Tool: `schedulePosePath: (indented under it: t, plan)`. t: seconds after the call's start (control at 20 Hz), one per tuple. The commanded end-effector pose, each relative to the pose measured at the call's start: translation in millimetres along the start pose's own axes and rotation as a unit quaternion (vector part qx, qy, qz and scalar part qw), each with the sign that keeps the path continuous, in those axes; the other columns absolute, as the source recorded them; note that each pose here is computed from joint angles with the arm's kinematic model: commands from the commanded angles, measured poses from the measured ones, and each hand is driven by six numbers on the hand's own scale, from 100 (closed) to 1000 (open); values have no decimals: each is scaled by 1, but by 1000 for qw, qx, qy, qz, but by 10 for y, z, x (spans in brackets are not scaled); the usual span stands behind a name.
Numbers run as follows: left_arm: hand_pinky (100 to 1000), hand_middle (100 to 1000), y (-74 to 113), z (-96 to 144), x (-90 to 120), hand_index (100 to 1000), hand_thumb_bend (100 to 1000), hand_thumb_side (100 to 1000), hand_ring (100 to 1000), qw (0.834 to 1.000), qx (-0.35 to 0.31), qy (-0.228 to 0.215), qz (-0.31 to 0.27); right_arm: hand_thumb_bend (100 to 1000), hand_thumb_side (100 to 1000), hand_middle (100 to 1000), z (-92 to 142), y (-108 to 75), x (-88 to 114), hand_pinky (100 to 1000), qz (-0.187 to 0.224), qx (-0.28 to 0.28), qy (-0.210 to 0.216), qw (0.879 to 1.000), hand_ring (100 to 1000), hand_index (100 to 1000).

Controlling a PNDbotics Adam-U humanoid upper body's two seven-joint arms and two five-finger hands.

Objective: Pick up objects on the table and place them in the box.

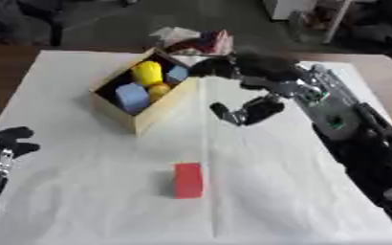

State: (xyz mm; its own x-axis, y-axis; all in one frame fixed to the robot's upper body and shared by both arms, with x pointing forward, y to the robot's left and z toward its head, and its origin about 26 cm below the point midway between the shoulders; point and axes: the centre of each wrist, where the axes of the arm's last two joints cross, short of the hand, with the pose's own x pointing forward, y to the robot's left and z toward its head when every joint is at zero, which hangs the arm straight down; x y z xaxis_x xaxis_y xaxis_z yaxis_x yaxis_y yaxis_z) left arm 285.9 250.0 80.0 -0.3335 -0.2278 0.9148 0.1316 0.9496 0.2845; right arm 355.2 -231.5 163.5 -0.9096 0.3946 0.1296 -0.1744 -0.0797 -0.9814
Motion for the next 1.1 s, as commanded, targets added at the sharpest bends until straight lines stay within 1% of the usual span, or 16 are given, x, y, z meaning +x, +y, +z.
schedulePosePath:
  t: [0.05, 0.1, 0.2, 0.25, 0.3, 0.35, 0.45, 0.6, 0.9, 1.1]
  plan:
    - [809, 689, 52, -19, 55, 757, 100, 724, 659, 1000, 1, -10, -12, 100, 625, 958, -18, -29, 65, 866, 61, 119, -57, 989, 916, 1000]
    - [809, 689, 51, -18, 54, 757, 100, 725, 659, 1000, 1, -10, -12, 100, 619, 959, -51, 6, 64, 870, 67, 138, -63, 986, 919, 1000]
    - [809, 689, 50, -14, 49, 757, 100, 727, 660, 1000, 1, -8, -12, 100, 524, 968, -111, 44, 52, 891, 85, 166, -67, 980, 935, 1000]
    - [809, 690, 48, -14, 48, 757, 100, 728, 660, 1000, 1, -8, -11, 100, 461, 976, -140, 53, 45, 905, 98, 178, -65, 977, 946, 1000]
    - [809, 690, 45, -15, 49, 757, 100, 728, 660, 1000, 0, -8, -11, 100, 447, 977, -168, 62, 39, 907, 112, 190, -63, 973, 947, 1000]
    - [809, 690, 43, -16, 50, 758, 100, 729, 661, 1000, -1, -8, -11, 131, 415, 982, -194, 73, 29, 917, 125, 199, -61, 970, 953, 1000]
    - [809, 690, 40, -17, 49, 758, 100, 731, 661, 1000, -2, -8, -10, 152, 439, 986, -237, 112, -3, 921, 147, 217, -55, 964, 956, 1000]
    - [810, 690, 36, -18, 47, 758, 100, 732, 662, 1000, -3, -7, -10, 168, 467, 988, -288, 215, -58, 906, 164, 238, -48, 956, 957, 1000]
    - [810, 690, 38, -22, 47, 758, 100, 735, 663, 1000, -5, -7, -12, 194, 462, 987, -317, 311, -67, 909, 192, 245, -51, 949, 957, 1000]
    - [810, 690, 40, -24, 48, 758, 100, 735, 664, 1000, -6, -7, -13, 243, 445, 992, -293, 305, -59, 915, 211, 251, -56, 943, 964, 1000]
